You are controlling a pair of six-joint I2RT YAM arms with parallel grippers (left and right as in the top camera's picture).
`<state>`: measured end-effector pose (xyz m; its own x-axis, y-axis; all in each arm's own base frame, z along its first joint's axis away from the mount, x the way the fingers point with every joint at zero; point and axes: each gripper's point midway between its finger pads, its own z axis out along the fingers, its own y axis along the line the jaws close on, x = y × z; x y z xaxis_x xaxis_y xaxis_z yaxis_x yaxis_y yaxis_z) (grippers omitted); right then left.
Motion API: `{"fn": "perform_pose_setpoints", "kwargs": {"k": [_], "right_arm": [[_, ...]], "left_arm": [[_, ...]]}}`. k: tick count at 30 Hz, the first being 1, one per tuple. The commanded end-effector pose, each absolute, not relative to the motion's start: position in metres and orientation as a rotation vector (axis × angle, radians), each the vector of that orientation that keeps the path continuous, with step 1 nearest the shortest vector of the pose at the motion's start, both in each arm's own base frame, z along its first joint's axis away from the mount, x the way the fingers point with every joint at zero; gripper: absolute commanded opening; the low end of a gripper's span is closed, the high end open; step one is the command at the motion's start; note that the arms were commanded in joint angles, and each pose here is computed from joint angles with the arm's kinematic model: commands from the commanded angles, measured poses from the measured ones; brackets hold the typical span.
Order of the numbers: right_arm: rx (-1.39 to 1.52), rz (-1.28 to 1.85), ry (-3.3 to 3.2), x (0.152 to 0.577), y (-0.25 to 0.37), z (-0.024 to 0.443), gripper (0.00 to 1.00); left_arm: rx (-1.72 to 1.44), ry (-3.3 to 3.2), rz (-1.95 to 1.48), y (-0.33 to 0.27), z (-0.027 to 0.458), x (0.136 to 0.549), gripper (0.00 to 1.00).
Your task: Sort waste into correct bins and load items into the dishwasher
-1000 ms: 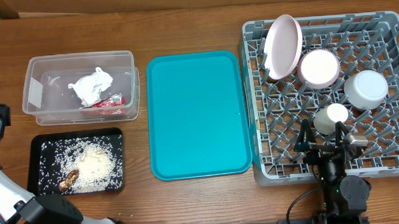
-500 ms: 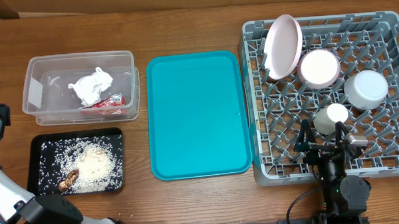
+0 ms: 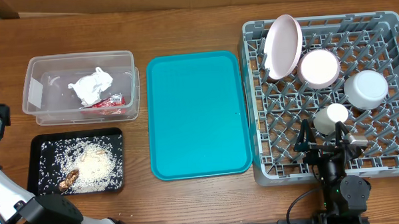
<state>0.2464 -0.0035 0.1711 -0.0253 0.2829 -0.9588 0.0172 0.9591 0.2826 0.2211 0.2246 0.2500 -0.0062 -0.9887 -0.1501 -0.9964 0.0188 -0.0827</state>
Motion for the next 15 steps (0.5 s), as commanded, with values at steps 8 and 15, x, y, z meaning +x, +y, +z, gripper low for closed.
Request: {"fn": "perform_pose_setpoints", "kwargs": {"k": [8, 15], "right_arm": [[0.232, 0.212, 1.582, 0.246, -0.004, 0.17, 1.0], [0.232, 0.212, 1.582, 0.246, -0.004, 0.17, 1.0]], "left_arm": [[-2.088, 2.138, 0.13, 0.224, 0.256, 0.208, 1.0], [-1.91, 2.311, 0.152, 0.212, 0.256, 0.205, 1.0]]}}
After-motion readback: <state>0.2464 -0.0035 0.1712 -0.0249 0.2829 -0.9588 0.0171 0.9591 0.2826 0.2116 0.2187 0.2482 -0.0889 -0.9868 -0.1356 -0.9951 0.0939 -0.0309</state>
